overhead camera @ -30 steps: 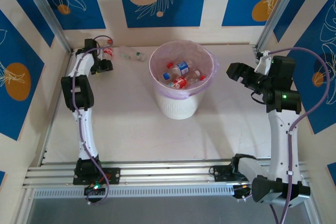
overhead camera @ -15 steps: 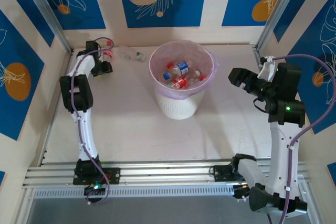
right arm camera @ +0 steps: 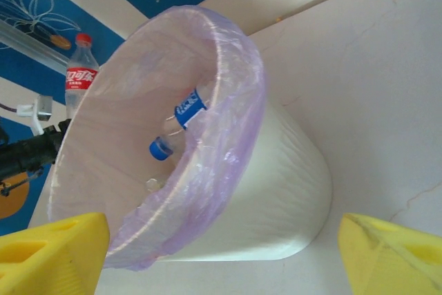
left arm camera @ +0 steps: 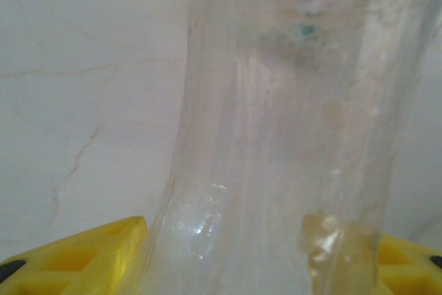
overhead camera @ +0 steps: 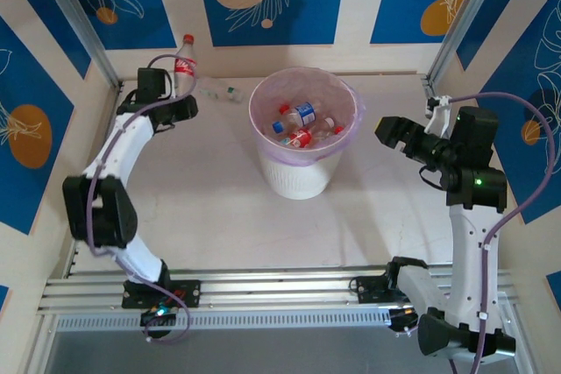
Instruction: Put the plastic bottles in the bin
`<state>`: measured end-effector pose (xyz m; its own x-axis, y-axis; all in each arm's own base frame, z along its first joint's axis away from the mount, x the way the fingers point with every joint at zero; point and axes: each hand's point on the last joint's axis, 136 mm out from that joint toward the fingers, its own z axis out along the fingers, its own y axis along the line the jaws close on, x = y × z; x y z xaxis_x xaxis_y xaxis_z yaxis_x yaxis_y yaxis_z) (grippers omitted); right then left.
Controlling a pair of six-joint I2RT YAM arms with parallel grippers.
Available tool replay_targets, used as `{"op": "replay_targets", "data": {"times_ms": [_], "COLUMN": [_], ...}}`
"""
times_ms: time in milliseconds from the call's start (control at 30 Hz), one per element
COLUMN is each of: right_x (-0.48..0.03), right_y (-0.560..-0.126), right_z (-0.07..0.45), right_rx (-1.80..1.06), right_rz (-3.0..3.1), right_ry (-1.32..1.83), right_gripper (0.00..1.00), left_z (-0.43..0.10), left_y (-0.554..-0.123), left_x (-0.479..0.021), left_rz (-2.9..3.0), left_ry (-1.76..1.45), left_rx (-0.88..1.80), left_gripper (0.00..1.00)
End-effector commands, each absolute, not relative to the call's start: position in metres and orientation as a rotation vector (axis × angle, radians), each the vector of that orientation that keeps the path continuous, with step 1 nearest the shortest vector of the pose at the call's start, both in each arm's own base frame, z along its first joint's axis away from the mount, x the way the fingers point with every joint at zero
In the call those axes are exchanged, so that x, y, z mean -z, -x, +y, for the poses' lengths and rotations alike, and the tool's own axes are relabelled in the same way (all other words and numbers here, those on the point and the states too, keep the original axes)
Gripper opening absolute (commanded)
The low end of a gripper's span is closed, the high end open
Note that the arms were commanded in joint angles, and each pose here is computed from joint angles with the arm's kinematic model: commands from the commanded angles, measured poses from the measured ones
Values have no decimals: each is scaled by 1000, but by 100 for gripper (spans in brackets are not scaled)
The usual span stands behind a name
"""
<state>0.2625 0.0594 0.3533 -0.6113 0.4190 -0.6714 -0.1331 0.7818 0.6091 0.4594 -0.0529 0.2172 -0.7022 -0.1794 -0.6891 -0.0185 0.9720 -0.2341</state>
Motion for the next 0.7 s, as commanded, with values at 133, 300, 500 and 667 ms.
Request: {"op": "replay_targets", "data": {"times_ms": [133, 300, 500, 667], "right_x": [-400, -426, -447, -460], "right_y": [-260, -264, -276, -282], "right_z": [89, 120, 169, 205], "right_rx": [-940, -1045, -1158, -1234], "right_rz": [1998, 1953, 1917, 1884], "right_ry": [-113, 12, 150, 236], "right_gripper": [86, 87, 87, 87], "left_z": [-113, -155, -229, -256], "left_y": [-384, -341, -310, -292], "left_x": [-330, -376, -376, -387], "left_rz": [2102, 2028, 2031, 1973], "left_ry": [-16, -144, -349, -420], "left_rx": [451, 655, 913, 1037], "left_gripper": [40, 35, 32, 28]}}
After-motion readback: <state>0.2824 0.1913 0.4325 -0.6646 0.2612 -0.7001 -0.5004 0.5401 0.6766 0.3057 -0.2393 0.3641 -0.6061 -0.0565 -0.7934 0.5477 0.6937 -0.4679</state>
